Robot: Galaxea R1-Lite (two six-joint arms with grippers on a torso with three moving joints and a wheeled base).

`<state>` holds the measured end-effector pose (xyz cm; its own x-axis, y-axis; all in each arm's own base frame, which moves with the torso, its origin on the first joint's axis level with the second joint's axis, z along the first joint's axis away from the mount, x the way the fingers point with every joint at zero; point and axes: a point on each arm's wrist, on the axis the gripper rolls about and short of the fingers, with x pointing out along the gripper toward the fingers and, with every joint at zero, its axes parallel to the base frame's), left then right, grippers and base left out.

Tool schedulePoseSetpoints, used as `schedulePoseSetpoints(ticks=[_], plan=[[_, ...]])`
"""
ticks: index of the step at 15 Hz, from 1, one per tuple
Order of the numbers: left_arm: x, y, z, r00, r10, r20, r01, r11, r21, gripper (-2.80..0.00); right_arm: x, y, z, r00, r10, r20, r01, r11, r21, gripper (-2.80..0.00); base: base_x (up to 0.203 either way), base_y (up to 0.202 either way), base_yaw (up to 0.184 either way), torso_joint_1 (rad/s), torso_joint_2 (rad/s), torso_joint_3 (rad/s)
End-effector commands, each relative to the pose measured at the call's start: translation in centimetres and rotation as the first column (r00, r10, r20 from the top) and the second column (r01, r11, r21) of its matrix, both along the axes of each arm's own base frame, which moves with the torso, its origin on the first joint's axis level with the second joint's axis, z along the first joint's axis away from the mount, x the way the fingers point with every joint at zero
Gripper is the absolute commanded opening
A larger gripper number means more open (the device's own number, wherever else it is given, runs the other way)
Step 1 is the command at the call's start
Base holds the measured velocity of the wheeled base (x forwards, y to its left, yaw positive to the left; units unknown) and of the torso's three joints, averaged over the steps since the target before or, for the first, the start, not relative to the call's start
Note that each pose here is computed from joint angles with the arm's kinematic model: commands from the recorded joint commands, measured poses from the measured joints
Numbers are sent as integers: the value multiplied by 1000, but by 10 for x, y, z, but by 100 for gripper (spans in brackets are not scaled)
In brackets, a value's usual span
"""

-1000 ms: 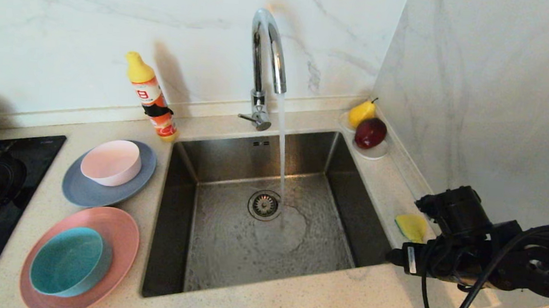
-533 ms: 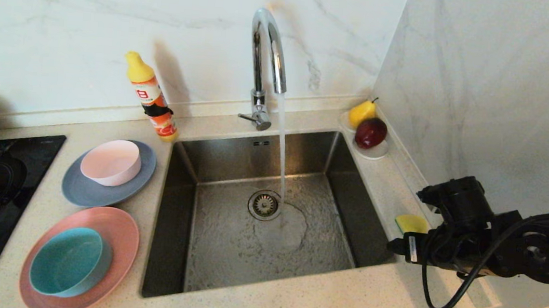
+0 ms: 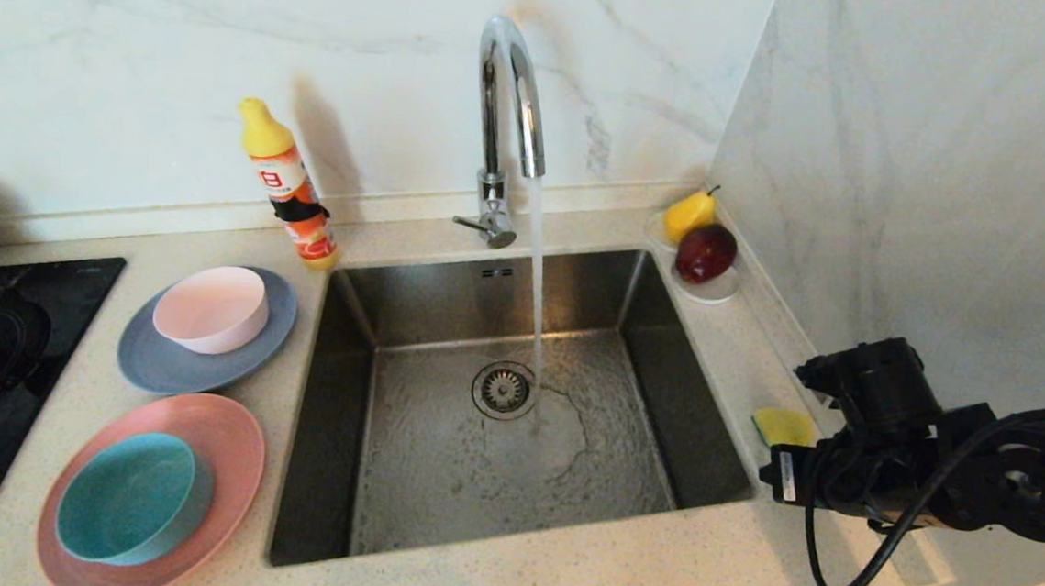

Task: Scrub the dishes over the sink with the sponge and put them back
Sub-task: Pick up a bowl and the sponge

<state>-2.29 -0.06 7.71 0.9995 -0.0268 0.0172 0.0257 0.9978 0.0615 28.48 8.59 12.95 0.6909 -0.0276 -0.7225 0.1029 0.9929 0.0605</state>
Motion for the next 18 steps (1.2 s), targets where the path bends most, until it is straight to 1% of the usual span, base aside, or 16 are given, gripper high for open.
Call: schedulePoseSetpoints(ticks=[1,8,11,12,14,18], plan=[[1,0,-5,1000,0,-19,0,1000,0,-280,0,-1,-1,1000,-4,-3,4,1000,-1,-280,0,0,0,0,0,0],[1,0,-5,1000,0,-19,0,1000,0,-280,2,0,-1,1000,-1,-2,1,1000,-4,-280,0,0,0,0,0,0],[1,0,-5,1000,-1,-19,1,1000,0,-280,-7,-1,17,999,12,50,-12,1000,3,-280,0,0,0,0,0,0],[1,0,-5,1000,1,-19,-1,1000,0,-280,-9,-1,20,998,37,59,-36,999,-19,-280,0,0,0,0,0,0],[1,0,-5,1000,1,-19,-1,1000,0,-280,-11,-2,20,998,42,55,-41,999,-30,-280,0,0,0,0,0,0],[1,0,-5,1000,1,-19,-1,1000,0,-280,-13,-2,9,999,44,19,-43,998,-38,-280,0,0,0,0,0,0]])
